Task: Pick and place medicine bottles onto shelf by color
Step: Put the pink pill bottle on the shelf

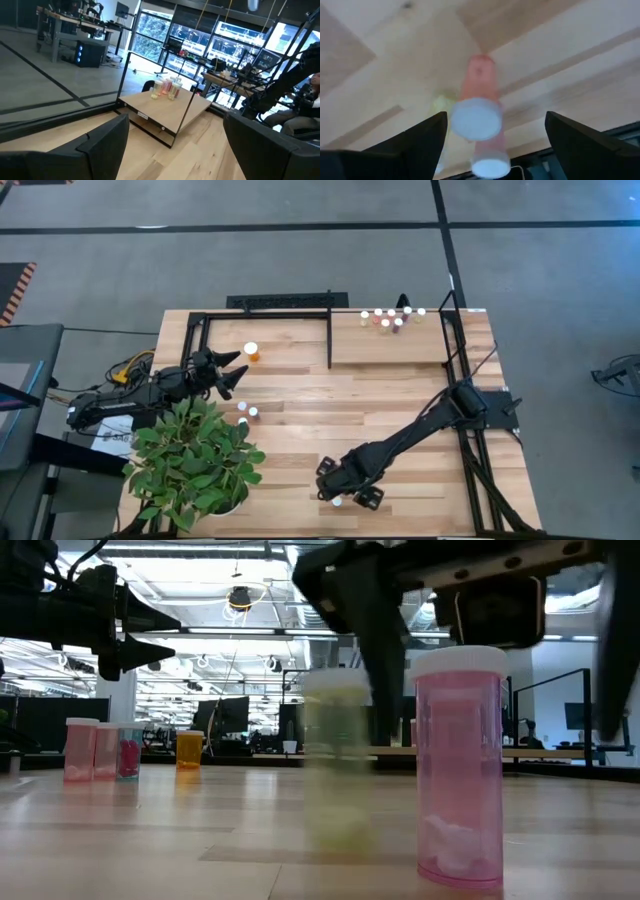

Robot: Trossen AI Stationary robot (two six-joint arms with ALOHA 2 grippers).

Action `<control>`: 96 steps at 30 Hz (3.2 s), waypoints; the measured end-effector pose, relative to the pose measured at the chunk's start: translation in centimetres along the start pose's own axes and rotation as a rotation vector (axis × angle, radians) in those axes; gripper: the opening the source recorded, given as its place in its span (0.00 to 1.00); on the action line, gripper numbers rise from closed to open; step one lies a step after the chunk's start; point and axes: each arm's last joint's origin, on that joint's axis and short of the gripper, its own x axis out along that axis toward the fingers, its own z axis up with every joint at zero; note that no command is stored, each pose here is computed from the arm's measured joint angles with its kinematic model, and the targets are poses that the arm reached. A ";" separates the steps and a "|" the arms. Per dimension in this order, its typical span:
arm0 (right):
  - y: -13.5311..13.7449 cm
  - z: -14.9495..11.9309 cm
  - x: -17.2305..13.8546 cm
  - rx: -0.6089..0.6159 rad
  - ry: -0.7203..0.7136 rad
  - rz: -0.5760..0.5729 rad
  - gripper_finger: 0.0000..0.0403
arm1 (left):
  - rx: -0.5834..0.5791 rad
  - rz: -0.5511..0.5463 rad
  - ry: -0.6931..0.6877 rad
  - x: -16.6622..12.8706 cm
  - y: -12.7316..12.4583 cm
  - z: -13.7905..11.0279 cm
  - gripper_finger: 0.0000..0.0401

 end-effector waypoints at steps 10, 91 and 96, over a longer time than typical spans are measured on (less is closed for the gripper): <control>0.5 0.2 0.8 0.033 -0.006 0.005 0.85 | 0.001 0.000 0.002 0.0 0.0 0.0 0.78; 6.0 31.4 -20.5 -0.163 -0.383 -0.073 0.32 | 0.002 0.002 0.005 0.0 0.0 0.0 0.78; 5.0 36.2 -20.7 -0.006 -0.376 -0.006 0.32 | 0.002 0.002 0.006 0.0 0.0 -0.1 0.78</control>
